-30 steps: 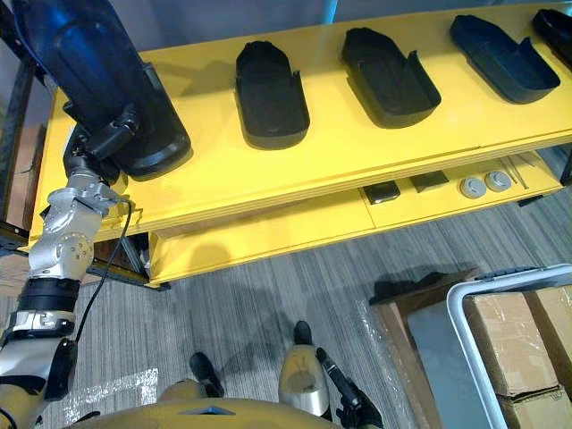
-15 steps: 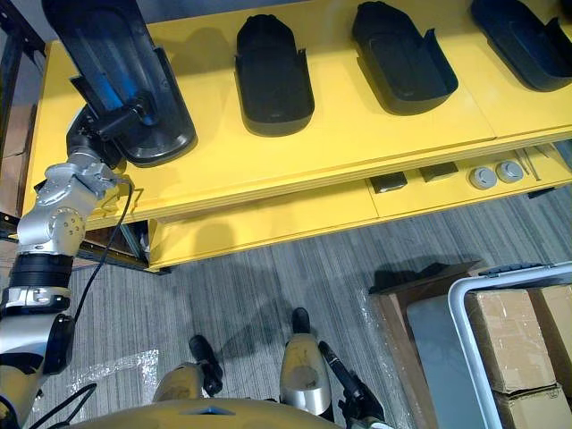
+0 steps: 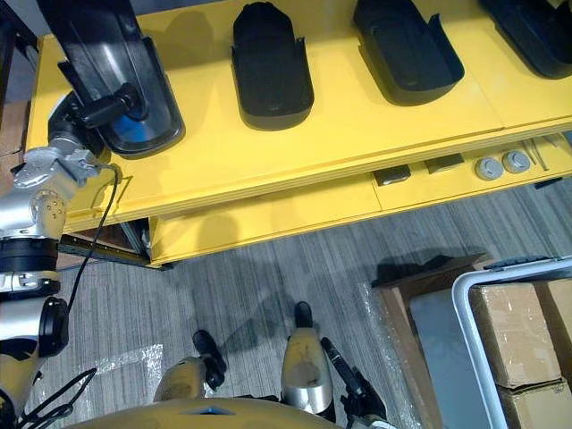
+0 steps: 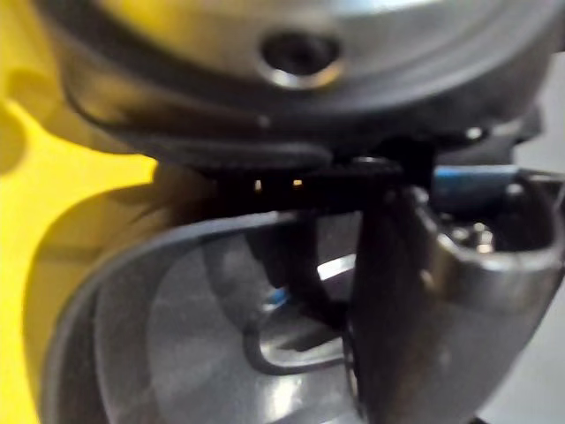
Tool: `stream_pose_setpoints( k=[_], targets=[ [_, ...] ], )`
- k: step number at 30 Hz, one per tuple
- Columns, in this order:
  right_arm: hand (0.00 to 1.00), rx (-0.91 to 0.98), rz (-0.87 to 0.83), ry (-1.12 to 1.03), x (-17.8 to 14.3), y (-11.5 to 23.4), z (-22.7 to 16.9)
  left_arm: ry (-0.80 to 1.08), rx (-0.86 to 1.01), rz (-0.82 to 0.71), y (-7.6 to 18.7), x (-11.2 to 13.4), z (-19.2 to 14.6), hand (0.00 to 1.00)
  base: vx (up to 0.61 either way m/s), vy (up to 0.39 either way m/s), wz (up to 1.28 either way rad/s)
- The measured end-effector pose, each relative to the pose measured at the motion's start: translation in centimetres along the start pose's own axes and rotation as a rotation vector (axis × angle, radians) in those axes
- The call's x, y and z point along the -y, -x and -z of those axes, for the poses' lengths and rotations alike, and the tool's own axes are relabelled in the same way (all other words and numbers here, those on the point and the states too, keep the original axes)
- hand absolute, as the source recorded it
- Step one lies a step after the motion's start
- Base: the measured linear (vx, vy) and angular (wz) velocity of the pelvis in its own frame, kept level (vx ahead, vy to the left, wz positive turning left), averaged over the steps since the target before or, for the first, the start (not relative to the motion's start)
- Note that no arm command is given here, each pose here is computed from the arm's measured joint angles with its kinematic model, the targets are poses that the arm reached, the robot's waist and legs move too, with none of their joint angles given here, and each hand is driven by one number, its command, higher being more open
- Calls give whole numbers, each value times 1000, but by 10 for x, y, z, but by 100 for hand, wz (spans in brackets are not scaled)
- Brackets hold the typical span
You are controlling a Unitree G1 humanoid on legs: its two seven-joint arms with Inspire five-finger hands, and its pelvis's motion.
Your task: Walk over and take three plastic housings, then place them on the shelf
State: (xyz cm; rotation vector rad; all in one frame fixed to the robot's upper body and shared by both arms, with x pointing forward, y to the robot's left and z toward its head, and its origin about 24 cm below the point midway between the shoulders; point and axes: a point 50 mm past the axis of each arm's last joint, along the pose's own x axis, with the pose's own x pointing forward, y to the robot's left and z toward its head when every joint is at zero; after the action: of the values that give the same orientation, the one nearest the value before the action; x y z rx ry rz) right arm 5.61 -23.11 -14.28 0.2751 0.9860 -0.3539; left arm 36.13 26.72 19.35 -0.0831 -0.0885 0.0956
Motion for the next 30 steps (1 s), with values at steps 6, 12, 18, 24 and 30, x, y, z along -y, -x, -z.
stream_pose_setpoints(
  k=[6, 12, 18, 24, 30],
  targets=[
    [100, 8, -12, -13, -6, -1, -3, -61, 13, -35, -4, -7, -13, 100, -2, -2, -1],
    [100, 4, -13, -40, -7, -1, -2, -203, 24, -119, -6, -18, -26, 100, 16, -6, -5],
    [100, 5, -10, -49, -7, -1, -1, -195, 11, -139, -9, -19, -28, 100, 0, 0, 0],
    [100, 0, -12, -67, -8, -1, 0, -225, 1, -162, -9, -21, -28, 100, 0, 0, 0],
    [100, -5, -10, -68, -8, 0, 2, -218, -16, -194, -9, -24, -23, 100, 3, -1, 2]
  ],
)
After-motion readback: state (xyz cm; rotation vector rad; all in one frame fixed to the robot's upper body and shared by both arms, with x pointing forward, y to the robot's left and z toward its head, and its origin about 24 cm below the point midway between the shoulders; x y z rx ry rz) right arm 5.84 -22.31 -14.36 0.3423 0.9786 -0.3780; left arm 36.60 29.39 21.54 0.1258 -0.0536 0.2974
